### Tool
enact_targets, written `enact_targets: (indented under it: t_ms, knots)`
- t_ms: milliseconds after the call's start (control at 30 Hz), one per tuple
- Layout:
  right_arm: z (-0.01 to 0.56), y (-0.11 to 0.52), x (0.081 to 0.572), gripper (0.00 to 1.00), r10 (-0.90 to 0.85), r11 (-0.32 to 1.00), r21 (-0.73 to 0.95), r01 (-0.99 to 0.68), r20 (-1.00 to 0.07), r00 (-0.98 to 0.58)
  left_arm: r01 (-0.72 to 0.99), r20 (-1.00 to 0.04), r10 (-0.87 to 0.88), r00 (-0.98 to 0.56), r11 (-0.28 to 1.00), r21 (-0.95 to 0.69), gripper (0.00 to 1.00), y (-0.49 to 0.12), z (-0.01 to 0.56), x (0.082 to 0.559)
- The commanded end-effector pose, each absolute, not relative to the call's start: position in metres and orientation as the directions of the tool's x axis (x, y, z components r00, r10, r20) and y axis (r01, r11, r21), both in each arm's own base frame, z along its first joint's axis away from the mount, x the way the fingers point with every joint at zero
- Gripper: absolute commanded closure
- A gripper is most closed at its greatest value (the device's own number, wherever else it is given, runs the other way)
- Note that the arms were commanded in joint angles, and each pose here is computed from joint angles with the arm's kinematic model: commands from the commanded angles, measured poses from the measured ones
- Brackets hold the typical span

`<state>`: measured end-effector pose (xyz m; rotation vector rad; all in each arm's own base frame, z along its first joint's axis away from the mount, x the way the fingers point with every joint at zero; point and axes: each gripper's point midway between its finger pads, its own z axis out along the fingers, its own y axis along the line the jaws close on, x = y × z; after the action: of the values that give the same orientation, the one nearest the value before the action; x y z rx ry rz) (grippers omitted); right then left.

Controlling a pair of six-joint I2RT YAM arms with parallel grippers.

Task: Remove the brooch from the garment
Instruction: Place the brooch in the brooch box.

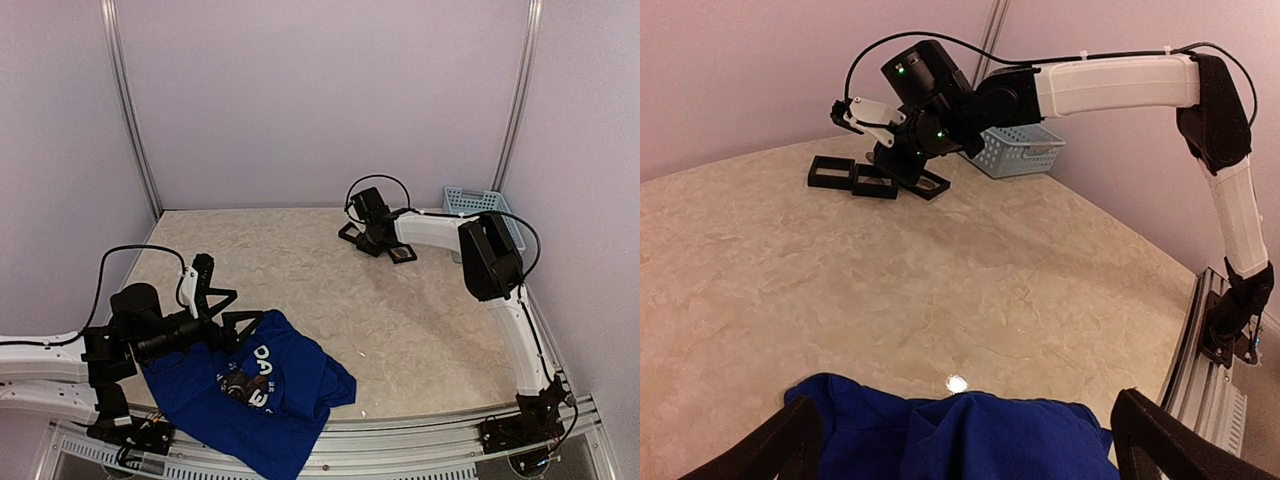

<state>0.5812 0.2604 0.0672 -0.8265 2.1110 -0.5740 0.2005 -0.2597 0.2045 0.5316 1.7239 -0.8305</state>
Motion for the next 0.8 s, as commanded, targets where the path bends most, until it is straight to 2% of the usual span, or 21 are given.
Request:
enact_targets:
  t_ms: [0, 767]
  knots:
    - [0.083, 0.26, 0.573, 1.0, -0.708, 0.698, -0.616, -0.365, -0.519, -0.479, 0.709, -0.951, -0.042, -0.305, 0.656, -0.257, 0.01, -0.261, 0.205, 0.203]
    - [0.094, 0.276, 0.569, 1.0, -0.727, 0.683, -0.614, -0.395, -0.527, -0.44, 0.717, -0.948, -0.036, -0.316, 0.645, -0.264, 0.01, -0.264, 0.203, 0.201]
